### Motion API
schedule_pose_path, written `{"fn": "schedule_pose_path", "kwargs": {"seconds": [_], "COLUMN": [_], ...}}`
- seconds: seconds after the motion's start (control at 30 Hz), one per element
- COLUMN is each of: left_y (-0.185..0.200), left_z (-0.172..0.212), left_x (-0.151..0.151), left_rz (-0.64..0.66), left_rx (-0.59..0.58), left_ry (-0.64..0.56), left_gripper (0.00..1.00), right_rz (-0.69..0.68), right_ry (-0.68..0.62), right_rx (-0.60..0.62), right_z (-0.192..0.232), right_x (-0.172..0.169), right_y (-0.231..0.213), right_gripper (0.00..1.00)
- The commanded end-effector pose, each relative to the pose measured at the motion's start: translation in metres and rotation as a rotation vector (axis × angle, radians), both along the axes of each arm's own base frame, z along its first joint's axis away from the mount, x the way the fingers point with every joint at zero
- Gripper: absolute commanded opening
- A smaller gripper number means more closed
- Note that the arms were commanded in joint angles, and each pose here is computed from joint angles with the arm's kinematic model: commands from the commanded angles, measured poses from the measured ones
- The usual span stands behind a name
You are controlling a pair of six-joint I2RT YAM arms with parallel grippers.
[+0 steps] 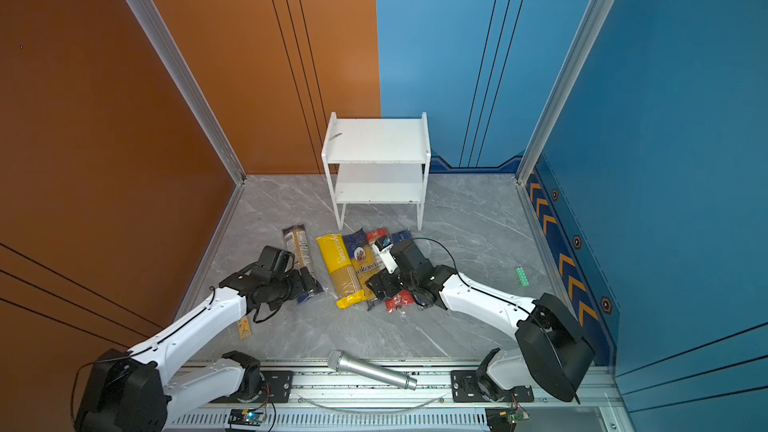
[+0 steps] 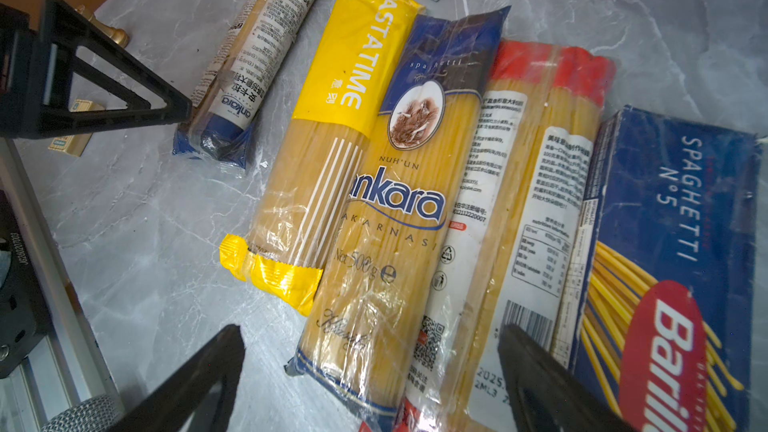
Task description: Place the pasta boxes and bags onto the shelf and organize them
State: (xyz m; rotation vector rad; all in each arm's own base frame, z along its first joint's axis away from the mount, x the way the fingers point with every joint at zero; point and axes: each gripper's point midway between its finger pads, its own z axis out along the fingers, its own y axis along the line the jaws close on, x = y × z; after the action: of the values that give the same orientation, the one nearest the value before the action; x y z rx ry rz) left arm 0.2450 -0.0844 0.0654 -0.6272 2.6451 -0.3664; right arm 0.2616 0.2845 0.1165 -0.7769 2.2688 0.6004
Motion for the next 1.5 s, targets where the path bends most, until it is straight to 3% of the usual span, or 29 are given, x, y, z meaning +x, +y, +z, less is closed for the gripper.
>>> {"fn": "schedule_pose_path", "kwargs": {"seconds": [0.0,0.27,0.93,1.47], "left_y": [0.006,0.005,0.001,-0.001], "left_z": [-0.007,-0.029,-0.043,-0.068], "left_x": [0.000,0.002,0.024,0.007], "left_rz": [0.011,0.030,0.005,-0.004], "left_rx": [0.043,0.061,0.117,0.218], "left_ry": [0.026,0.095,0.147,0.243], "left_gripper": [0.95,0.96,0.96,0.95], "right_rz": [0.004,-0.001,-0.005,-0.004], "right_ry": [-0.011,-0.006,-0.001,0.001], "right_rx": [0.040,0.036,0.039,0.044], "right_z": [0.012,0.008,0.005,0.000], "right_x": [0.004,0.003,0.004,0.003], "right_y": [0.007,0.005,0.007,0.005], "right_gripper": [0.94,0.94,0.94,0.94]}}
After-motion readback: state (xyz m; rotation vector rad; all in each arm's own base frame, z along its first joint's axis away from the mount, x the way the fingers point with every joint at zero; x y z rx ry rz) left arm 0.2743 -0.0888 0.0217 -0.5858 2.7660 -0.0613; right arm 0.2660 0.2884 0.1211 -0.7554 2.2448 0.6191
